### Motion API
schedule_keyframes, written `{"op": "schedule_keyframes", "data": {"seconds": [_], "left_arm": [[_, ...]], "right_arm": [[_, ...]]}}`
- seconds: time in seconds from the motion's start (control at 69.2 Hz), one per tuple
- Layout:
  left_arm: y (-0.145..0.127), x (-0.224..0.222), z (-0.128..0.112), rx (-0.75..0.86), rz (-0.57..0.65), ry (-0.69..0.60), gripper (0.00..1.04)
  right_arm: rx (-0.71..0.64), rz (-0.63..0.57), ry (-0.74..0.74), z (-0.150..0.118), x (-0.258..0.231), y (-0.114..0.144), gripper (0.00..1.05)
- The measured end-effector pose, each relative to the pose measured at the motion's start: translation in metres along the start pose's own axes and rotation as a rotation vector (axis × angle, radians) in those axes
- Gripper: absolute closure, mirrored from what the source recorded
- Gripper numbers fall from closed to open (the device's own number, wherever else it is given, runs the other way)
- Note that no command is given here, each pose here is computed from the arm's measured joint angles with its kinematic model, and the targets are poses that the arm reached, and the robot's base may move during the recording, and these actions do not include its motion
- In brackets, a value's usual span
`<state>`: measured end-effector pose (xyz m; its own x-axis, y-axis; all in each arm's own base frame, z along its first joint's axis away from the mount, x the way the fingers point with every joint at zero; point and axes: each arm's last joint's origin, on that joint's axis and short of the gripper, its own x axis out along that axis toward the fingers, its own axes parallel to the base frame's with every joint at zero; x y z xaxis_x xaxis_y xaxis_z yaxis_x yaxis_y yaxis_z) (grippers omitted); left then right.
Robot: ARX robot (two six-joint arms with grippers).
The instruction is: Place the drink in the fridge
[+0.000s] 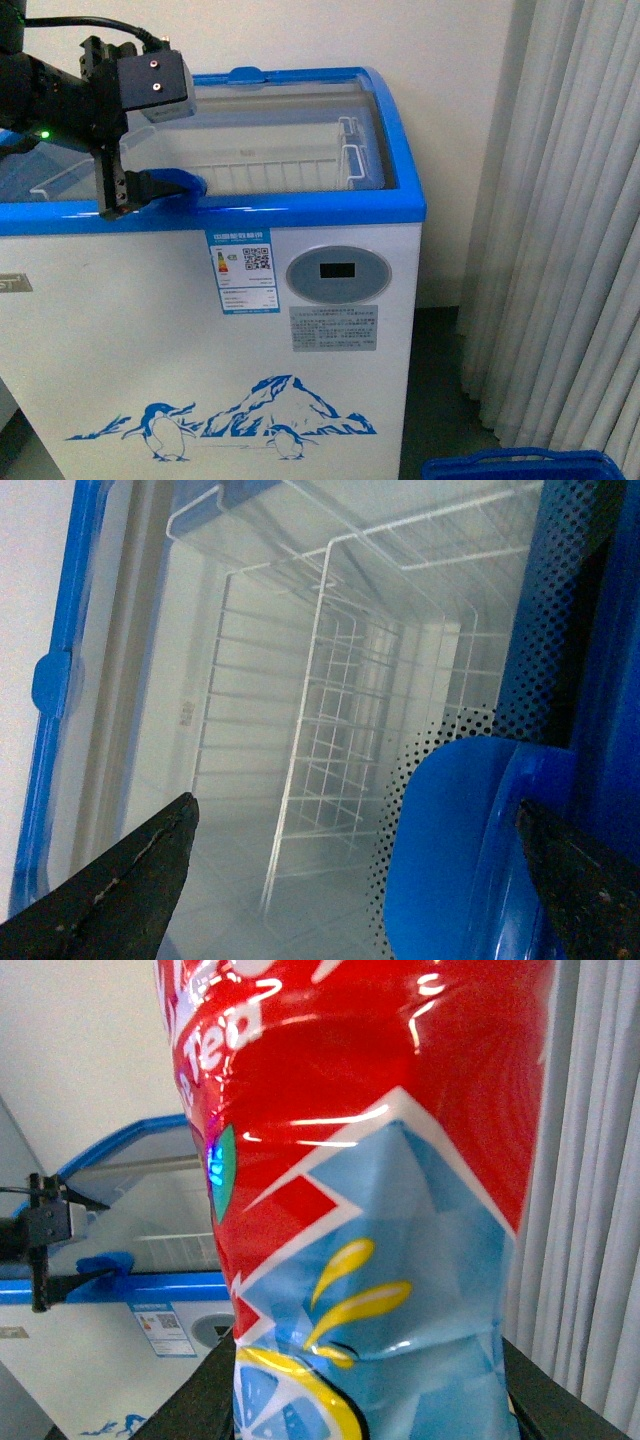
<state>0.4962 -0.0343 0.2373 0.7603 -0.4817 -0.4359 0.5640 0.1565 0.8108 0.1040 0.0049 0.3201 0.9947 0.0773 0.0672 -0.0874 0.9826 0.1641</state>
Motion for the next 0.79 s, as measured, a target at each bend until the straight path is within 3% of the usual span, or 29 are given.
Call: {"op": "schedule_keyframes", "data": {"seconds": [0.159,0.347,0.477,0.592,0.795], "left_arm": [[0.025,0.023,-0.007,0.030,0.081,0.008,0.08],[0.060,0.059,-0.022,0.058,0.285,0.112,0.08],[0.066,0.070,-0.028,0.031,0.354,0.141,0.08],[0.069,0.081,-0.029,0.011,0.486,0.174,0.08],[0.082,0.069,-0.031,-0.257,0.788,0.240,0.08]], "right_arm": [[0.000,0.000,0.000,0.000,0.000,0.000,0.65],[0.000,0.000,0.000,0.000,0.000,0.000,0.65],[0.000,0.000,0.000,0.000,0.000,0.000,0.65],[0.000,0.000,0.000,0.000,0.000,0.000,0.65],[0.000,0.000,0.000,0.000,0.000,0.000,0.65]]}}
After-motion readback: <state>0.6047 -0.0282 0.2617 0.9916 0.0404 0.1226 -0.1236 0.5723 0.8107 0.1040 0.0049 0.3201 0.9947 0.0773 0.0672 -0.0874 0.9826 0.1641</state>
